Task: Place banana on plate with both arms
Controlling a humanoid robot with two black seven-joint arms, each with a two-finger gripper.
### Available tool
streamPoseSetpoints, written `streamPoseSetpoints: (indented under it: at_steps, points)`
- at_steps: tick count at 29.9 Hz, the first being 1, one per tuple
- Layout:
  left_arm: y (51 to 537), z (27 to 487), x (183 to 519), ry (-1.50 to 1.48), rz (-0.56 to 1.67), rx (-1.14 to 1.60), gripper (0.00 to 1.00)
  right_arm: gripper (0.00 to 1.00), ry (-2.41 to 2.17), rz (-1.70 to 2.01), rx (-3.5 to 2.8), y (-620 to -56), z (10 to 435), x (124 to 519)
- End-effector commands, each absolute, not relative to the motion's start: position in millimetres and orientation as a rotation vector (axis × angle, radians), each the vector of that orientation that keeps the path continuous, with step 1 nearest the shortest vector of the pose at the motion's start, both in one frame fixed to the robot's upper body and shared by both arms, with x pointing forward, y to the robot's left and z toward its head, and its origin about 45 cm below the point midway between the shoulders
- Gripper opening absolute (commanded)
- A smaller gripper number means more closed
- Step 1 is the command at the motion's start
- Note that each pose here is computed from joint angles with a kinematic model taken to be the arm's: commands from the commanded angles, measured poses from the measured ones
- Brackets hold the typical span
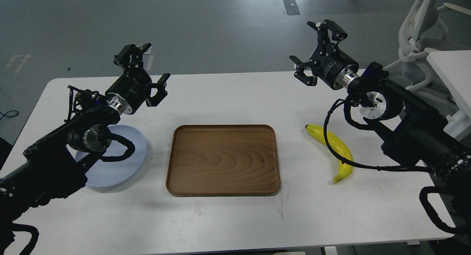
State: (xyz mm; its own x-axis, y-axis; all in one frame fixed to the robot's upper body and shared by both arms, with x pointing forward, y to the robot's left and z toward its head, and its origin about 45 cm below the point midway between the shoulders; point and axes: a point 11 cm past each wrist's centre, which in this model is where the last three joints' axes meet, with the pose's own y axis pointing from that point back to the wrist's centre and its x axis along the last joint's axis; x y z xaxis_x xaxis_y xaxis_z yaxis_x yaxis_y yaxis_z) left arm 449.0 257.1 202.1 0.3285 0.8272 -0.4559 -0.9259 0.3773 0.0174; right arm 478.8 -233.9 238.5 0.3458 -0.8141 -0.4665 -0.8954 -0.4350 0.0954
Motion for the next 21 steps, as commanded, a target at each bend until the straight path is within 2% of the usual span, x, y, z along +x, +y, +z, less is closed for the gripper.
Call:
streamPoseSetpoints:
  at_steps: [1,21]
  points:
    - [256.8,203.3,448.9,0.429,1.158,-0.277,0.98,1.0,1.549,0.706,-2.432,-231.7,233.9,475.2]
    - [261.5,209.7,452.6,0.421,1.158,-0.287,0.98,1.0,1.532,0.717,-2.433,-229.6,232.8,471.9]
